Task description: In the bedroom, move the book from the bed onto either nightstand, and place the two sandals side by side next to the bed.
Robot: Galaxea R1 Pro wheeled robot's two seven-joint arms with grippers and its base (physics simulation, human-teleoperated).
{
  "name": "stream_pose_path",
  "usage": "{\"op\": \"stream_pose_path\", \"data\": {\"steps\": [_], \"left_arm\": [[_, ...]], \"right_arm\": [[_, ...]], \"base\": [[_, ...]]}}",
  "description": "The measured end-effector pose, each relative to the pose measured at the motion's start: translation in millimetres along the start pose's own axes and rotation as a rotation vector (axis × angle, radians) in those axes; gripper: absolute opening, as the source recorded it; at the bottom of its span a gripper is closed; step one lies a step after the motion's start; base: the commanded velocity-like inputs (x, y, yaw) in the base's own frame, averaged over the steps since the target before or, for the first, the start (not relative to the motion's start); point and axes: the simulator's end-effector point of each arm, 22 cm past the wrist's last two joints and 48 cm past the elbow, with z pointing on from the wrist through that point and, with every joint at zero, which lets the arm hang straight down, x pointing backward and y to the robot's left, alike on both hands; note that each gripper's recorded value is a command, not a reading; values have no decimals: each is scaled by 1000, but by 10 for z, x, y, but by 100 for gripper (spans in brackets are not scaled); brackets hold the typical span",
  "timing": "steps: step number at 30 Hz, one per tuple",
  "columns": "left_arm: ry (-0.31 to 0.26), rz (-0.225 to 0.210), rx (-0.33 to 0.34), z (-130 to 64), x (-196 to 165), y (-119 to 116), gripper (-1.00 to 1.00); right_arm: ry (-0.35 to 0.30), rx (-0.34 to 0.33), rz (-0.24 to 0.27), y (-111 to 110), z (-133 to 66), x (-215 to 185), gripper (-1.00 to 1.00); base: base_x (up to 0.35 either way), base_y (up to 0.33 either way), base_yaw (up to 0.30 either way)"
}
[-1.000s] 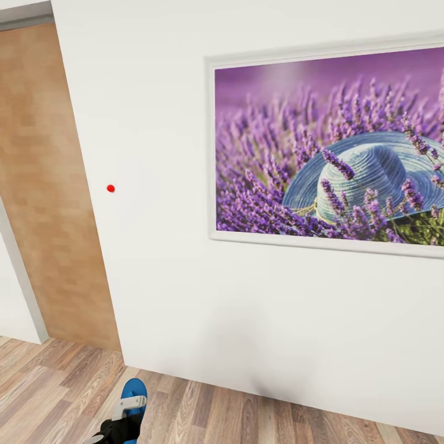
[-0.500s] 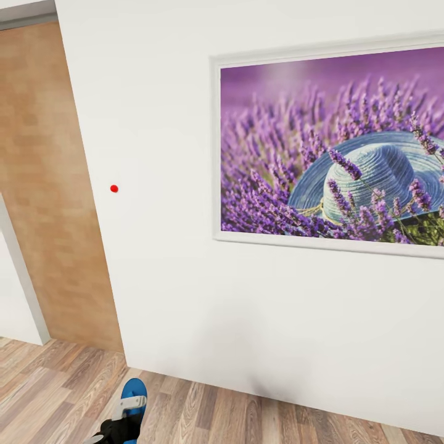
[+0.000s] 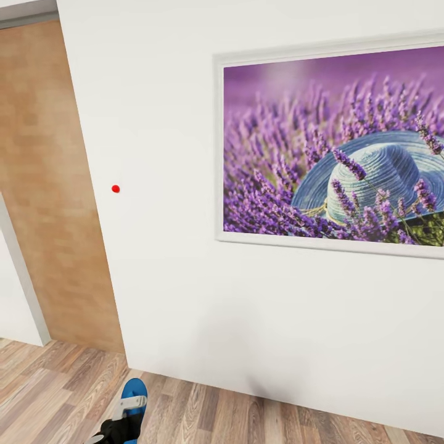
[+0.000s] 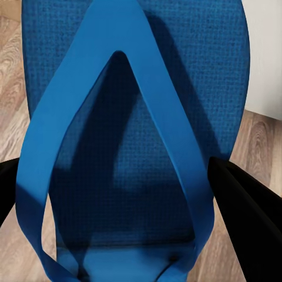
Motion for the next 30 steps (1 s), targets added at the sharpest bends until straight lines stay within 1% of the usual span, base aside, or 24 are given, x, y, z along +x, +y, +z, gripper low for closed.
{"op": "stream_pose_path", "data": {"steps": [13, 30], "left_arm": [[0, 0, 0, 0, 0, -2, -100], [0, 0, 0, 0, 0, -2, -100]], "right_arm": [[0, -1, 3, 7, 0, 1, 100], [0, -2, 4, 12, 1, 0, 100]], "base": [[49, 2, 0], [7, 0, 0]]}}
